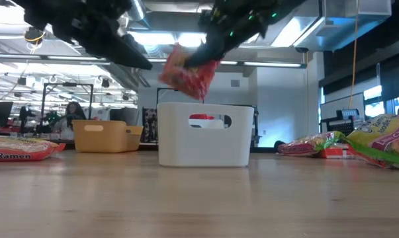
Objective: Sort Maruchan noodles
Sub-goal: Put the red noodle pack into the blue bin, then put the green noodle pack into the white bin
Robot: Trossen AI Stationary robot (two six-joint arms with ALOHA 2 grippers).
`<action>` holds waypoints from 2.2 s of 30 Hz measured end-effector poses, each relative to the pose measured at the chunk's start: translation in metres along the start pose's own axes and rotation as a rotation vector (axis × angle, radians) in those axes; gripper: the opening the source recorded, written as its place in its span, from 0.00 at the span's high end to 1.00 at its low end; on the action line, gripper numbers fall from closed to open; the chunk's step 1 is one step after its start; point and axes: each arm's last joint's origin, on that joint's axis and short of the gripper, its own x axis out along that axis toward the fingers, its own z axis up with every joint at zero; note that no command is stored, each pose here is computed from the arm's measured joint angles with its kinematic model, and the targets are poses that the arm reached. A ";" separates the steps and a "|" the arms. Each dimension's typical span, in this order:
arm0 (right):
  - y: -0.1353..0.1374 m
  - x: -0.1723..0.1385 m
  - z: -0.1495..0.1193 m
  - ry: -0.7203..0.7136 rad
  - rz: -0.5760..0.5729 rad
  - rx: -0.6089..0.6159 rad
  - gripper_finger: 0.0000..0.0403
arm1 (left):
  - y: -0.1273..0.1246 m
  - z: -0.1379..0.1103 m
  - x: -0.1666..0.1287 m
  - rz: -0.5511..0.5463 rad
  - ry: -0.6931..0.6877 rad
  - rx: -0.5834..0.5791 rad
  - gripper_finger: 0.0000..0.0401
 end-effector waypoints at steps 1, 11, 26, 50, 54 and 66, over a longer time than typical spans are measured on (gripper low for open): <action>-0.004 0.006 -0.002 0.014 0.001 0.004 0.73 | 0.002 0.000 0.000 -0.002 0.000 -0.010 0.57; -0.020 0.047 -0.039 0.178 0.038 -0.008 0.73 | 0.011 -0.003 0.002 0.005 0.022 -0.048 0.57; -0.015 0.073 -0.067 0.279 0.072 -0.022 0.73 | 0.011 -0.001 0.002 0.007 0.001 -0.063 0.57; 0.028 -0.036 0.002 0.365 0.119 0.089 0.33 | 0.011 -0.001 0.002 0.011 -0.005 -0.048 0.57; 0.049 -0.071 -0.008 0.429 0.110 0.139 0.35 | 0.011 0.000 0.002 0.012 -0.008 -0.048 0.57; 0.091 -0.154 -0.088 0.474 -0.071 0.373 0.40 | 0.011 0.004 0.001 0.019 -0.052 -0.031 0.57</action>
